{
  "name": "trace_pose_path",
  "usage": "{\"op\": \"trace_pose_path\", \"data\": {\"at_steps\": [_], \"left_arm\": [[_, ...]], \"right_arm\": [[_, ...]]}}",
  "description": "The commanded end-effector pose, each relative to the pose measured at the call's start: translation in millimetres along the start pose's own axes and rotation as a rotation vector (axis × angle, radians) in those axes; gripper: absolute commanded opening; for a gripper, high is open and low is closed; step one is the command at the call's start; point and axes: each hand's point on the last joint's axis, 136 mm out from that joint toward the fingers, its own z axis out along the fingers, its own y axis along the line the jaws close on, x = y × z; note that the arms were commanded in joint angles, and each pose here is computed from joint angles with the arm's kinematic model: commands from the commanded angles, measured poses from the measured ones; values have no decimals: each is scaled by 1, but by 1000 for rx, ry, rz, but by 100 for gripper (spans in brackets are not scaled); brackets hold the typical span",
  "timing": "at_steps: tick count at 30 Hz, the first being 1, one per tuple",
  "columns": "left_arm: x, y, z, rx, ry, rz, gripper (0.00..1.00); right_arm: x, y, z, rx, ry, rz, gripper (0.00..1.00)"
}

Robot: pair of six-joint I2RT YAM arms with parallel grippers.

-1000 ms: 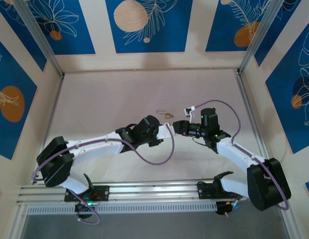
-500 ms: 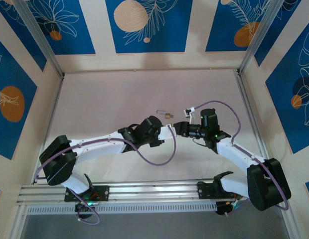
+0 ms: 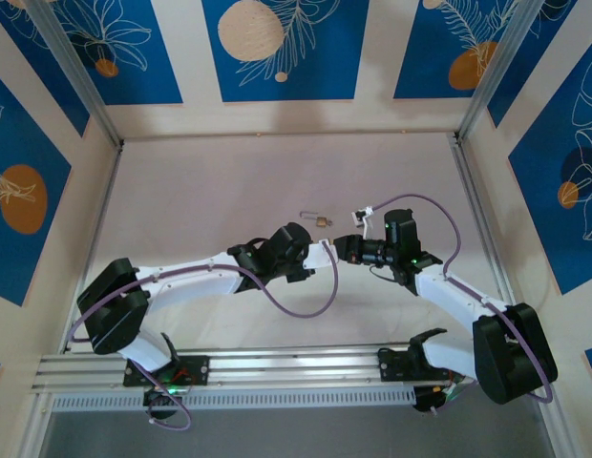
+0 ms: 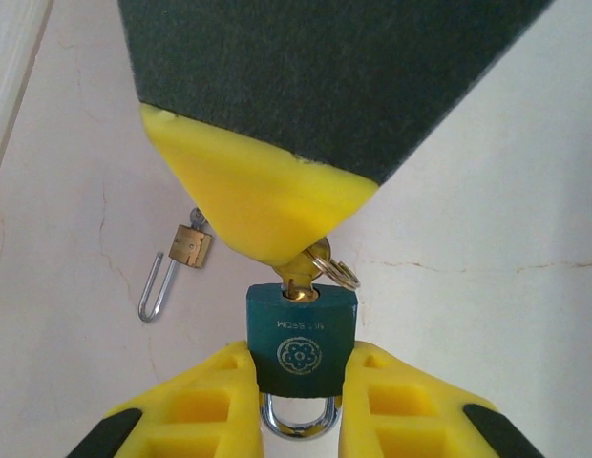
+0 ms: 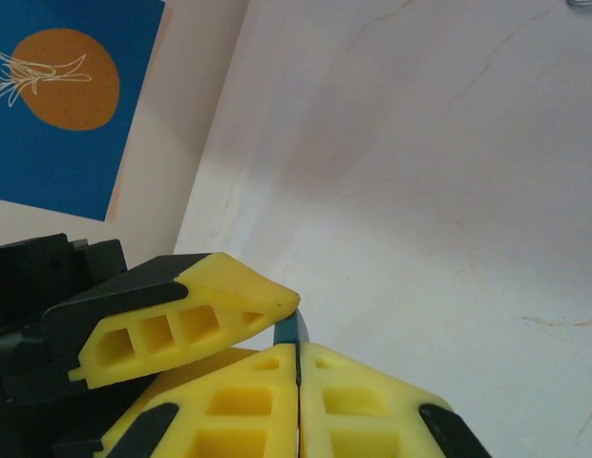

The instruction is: Unlock with the key

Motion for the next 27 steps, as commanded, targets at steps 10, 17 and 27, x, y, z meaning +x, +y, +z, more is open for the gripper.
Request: {"op": "trace_pose_path", "data": {"at_steps": [10, 17, 27], "left_arm": [[-22, 8, 0, -26, -46, 35, 19], [-27, 9, -3, -29, -65, 26, 19], [-31, 24, 3, -134, -88, 70, 19]], "right_arm": [[11, 1, 4, -22, 48, 12, 14], [11, 2, 6, -27, 54, 8, 7], [12, 1, 12, -49, 64, 52, 0]]}}
